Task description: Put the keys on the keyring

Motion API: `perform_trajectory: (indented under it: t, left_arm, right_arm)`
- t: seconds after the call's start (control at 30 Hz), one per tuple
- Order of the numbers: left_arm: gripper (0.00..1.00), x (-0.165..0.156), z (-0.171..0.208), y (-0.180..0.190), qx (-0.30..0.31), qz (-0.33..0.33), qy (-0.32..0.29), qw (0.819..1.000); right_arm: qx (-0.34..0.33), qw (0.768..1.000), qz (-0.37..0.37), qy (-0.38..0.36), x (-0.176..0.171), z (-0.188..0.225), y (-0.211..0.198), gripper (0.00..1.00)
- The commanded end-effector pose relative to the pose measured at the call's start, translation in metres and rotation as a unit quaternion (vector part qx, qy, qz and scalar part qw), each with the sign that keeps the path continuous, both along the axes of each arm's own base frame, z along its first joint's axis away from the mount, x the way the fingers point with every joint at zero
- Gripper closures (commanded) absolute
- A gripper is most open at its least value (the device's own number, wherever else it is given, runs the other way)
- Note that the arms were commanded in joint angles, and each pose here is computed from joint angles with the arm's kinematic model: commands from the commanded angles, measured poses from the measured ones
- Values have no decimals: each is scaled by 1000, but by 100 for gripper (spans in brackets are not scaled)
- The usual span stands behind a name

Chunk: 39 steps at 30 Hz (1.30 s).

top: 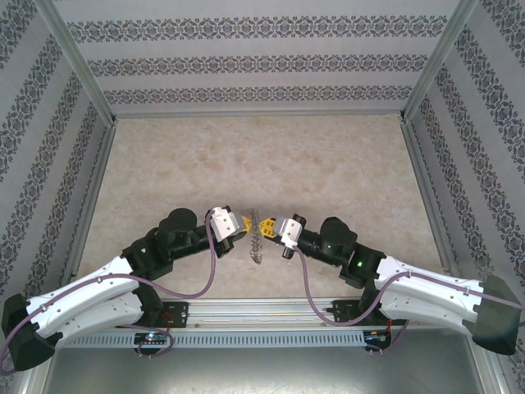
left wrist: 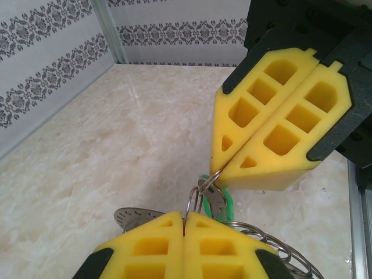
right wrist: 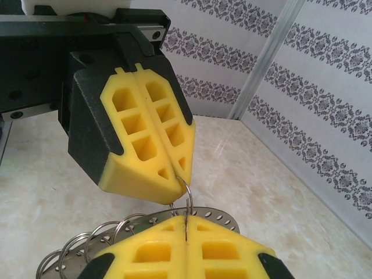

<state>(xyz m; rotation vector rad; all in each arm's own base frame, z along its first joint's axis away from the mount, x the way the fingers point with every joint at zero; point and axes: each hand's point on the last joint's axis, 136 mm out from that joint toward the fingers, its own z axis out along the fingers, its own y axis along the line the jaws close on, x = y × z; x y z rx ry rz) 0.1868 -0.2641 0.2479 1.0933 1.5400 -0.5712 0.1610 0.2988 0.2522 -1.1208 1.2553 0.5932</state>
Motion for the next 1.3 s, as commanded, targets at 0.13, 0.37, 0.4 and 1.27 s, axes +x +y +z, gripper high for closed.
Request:
perform_trajectory:
  t: [0.13,0.37,0.4,1.27]
  left_arm:
    - [100,5,0,0,4,12,-2,1000]
    - [100,4,1,0,5,10,-3,1000]
    - [100,3,2,0,4,9,-3,1000]
    - [100,3,-7,-4,19,0,9,1000]
  right_arm:
    - [73,997,3,-25,-7,54,-5,100]
    - [73,997,-21,-7,3,61,-7,100]
    - [76,997,-27,-2,6,62,-8,100]
    - [116,988,-61,84,26,86,-16,100]
